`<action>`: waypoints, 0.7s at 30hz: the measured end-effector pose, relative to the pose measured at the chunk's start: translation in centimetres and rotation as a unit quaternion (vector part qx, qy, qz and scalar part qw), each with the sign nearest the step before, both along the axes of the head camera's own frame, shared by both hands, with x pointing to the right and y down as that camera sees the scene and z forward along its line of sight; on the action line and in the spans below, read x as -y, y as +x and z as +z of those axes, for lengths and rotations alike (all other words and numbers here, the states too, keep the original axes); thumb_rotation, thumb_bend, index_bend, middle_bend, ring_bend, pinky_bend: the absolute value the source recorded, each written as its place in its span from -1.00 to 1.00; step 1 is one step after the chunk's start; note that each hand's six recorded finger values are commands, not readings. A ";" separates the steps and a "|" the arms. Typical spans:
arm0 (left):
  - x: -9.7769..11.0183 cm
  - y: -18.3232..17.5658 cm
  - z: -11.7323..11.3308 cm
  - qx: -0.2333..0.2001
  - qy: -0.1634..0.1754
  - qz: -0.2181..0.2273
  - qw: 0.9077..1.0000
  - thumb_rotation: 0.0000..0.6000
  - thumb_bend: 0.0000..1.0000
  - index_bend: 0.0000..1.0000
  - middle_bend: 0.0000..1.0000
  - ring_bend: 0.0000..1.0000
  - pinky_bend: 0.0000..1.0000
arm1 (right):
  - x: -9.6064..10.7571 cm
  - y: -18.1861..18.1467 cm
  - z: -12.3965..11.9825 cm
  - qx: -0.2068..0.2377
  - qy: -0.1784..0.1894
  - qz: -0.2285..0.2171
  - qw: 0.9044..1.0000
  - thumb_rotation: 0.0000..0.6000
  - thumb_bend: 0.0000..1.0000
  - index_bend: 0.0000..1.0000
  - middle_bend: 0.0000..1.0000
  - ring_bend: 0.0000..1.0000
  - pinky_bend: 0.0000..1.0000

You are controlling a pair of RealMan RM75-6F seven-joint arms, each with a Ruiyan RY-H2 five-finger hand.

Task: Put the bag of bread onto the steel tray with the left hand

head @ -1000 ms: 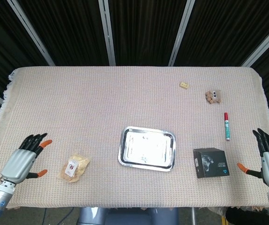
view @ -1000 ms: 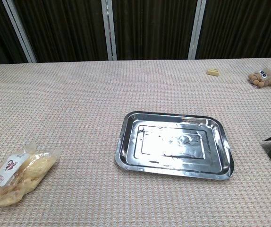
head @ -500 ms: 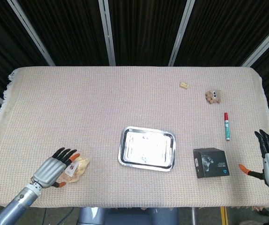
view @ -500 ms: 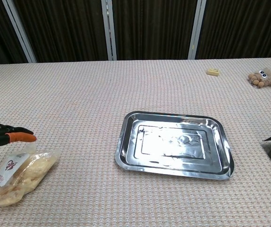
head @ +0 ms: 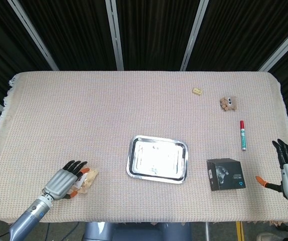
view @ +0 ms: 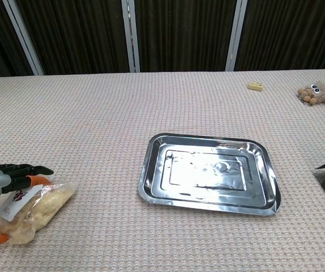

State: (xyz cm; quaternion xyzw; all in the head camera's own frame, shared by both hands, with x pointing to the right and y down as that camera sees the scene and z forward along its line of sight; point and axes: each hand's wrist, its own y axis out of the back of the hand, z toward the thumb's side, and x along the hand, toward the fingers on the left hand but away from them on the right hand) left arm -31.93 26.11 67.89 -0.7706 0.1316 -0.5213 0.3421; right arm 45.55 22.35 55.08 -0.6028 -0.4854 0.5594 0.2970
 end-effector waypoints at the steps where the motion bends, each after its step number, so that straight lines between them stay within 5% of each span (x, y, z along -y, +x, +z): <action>1: 0.2 0.1 0.1 -0.004 0.007 -0.005 1.000 1.00 0.05 -0.23 -0.87 -0.82 -0.27 | 0.0 0.0 0.0 0.000 0.000 0.001 1.000 1.00 -0.92 -1.00 -1.00 -1.00 -1.00; 4: 0.7 0.4 0.2 -0.020 0.029 -0.019 0.999 1.00 0.22 0.12 -0.61 -0.55 -0.01 | 0.0 0.1 0.0 -0.001 0.000 0.001 1.000 1.00 -0.92 -1.00 -1.00 -1.00 -1.00; 8: 1.7 0.7 -0.1 -0.046 0.061 -0.037 0.996 1.00 0.26 0.26 -0.52 -0.48 0.02 | 0.0 0.1 0.1 -0.001 -0.001 0.003 1.000 1.00 -0.92 -1.00 -1.00 -1.00 -1.00; 14: 4.3 2.1 -2.0 -0.114 0.118 -0.069 0.984 1.00 0.23 0.16 -0.50 -0.47 0.02 | 0.1 0.0 0.1 0.000 -0.002 0.000 1.000 1.00 -0.92 -1.00 -1.00 -1.00 -1.00; 21: 6.2 5.0 -2.4 -0.139 0.129 -0.040 0.981 1.00 0.22 0.08 -0.52 -0.47 0.01 | 0.3 -0.3 0.0 0.004 0.001 -0.004 1.000 1.00 -0.92 -1.00 -1.00 -1.00 -1.00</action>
